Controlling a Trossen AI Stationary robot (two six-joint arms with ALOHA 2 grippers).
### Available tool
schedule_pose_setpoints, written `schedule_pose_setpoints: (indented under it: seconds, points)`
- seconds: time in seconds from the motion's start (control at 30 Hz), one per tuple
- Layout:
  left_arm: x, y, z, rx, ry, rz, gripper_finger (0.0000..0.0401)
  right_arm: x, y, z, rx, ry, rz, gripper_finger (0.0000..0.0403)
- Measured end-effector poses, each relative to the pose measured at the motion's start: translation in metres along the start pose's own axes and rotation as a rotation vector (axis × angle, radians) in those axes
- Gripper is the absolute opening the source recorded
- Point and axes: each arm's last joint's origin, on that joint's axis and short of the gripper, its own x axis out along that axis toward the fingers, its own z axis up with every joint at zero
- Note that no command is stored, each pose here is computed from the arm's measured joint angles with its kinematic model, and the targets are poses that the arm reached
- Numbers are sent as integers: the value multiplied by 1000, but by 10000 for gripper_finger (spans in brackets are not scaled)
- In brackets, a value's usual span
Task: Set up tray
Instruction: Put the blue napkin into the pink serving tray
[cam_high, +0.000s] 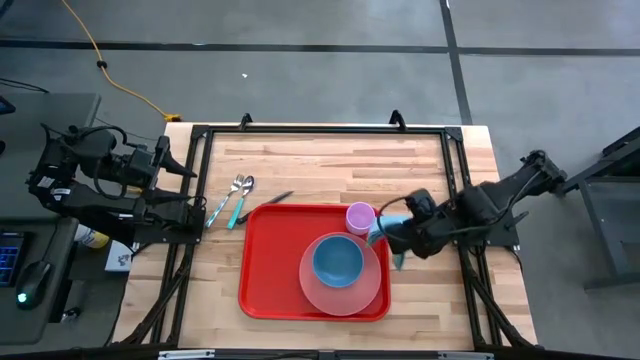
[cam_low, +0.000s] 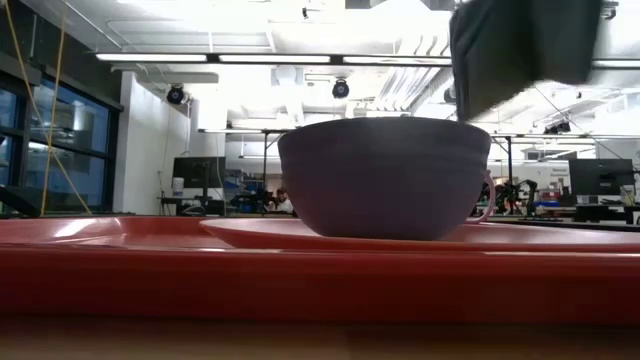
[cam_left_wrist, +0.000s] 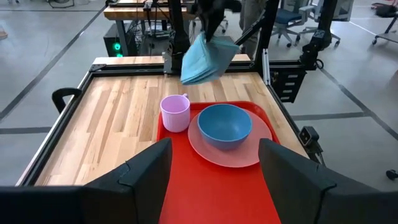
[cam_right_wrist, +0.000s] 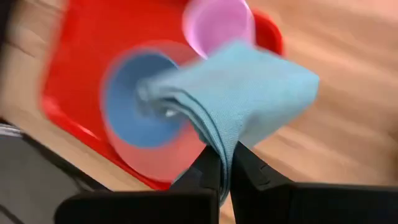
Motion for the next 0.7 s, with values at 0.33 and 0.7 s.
schedule_pose_setpoints:
  seconds: [0.33, 0.7]
  points:
    - [2, 1, 1, 42, 7, 30, 273, -24, 38, 44, -157, -251, 343, 0]
    - [15, 3, 8, 59, 17, 33, 273, -57, 78, 81, -337, -559, 811, 0]
